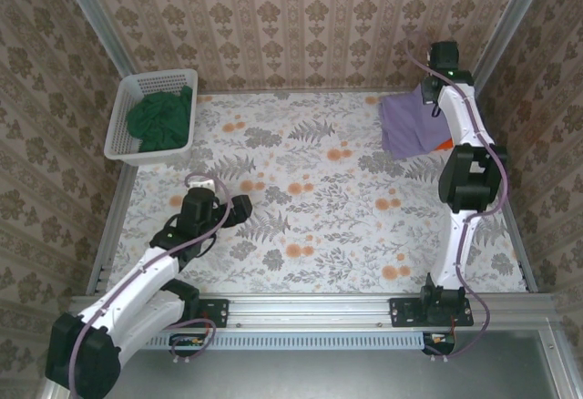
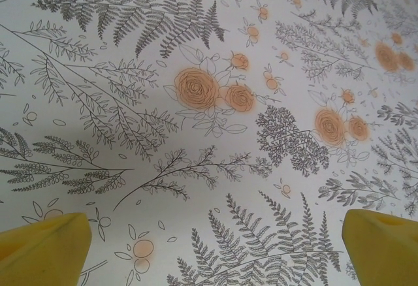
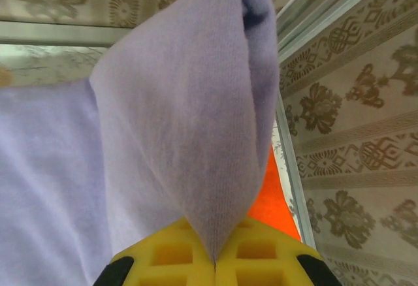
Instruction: Fold and stack the t-shirts
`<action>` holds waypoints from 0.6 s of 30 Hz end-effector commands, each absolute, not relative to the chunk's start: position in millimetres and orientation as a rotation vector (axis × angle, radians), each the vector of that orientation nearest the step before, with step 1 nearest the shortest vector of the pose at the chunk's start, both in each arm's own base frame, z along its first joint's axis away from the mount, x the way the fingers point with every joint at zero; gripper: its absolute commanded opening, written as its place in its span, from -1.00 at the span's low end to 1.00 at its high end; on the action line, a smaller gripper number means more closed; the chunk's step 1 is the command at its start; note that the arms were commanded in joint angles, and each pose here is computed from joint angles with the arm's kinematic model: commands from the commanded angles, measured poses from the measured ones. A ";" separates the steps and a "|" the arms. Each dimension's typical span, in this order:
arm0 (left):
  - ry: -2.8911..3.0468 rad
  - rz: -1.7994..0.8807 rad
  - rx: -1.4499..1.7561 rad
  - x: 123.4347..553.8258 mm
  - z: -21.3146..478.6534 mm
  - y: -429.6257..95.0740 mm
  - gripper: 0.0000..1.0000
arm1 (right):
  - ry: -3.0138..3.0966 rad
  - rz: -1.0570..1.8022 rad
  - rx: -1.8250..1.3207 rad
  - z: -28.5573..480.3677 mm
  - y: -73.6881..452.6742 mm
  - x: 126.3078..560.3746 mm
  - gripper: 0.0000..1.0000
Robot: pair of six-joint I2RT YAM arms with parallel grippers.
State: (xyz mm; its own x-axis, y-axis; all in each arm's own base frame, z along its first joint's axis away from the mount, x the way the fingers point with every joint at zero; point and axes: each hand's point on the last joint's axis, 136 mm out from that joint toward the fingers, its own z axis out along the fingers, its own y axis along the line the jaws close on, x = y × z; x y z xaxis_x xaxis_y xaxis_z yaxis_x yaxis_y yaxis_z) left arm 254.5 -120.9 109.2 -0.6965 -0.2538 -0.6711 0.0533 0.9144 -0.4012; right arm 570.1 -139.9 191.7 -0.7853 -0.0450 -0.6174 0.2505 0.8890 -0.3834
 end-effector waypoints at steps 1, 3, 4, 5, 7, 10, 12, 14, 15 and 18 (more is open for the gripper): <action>2.271 -0.499 -0.163 259.8 108.8 -118.9 1.00 | 2.387 -0.620 0.204 193.4 -169.2 580.7 -1.00; 2.277 -0.488 -0.164 260.7 105.8 -118.2 1.00 | 2.401 -0.620 0.247 180.0 -184.6 585.0 -1.00; 2.280 -0.482 -0.164 261.6 104.7 -118.0 1.00 | 2.400 -0.638 0.283 174.9 -192.7 586.3 -0.81; 2.285 -0.477 -0.159 262.5 103.3 -118.5 1.00 | 2.404 -0.657 0.313 168.0 -199.9 587.0 -0.47; 2.295 -0.462 -0.155 263.8 101.1 -118.1 1.00 | 2.388 -0.730 0.378 164.9 -213.1 586.9 0.01; 2.299 -0.450 -0.141 264.9 101.5 -118.2 1.00 | 2.356 -0.771 0.522 181.2 -222.0 575.9 0.75; 2.288 -0.451 -0.127 265.4 106.2 -118.4 1.00 | 2.325 -0.759 0.609 193.5 -219.7 566.3 0.98; 2.272 -0.452 -0.115 264.9 111.6 -118.2 1.00 | 2.295 -0.679 0.706 201.6 -210.6 555.8 0.99; 2.264 -0.449 -0.115 264.5 113.9 -116.9 1.00 | 2.282 -0.651 0.719 204.4 -203.5 553.2 0.99; 2.240 -0.445 -0.127 264.3 121.9 -114.0 1.00 | 2.221 -0.545 0.691 219.7 -166.1 546.5 0.99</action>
State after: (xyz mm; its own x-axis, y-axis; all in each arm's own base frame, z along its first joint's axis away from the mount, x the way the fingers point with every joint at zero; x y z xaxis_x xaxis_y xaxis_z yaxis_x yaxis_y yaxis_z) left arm 259.9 -119.4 106.7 -0.6883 -0.2414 -0.6841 0.0508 0.9246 -0.3775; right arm 554.1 -199.6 169.0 -0.7097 0.2708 -0.6504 0.5681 0.7660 -0.3010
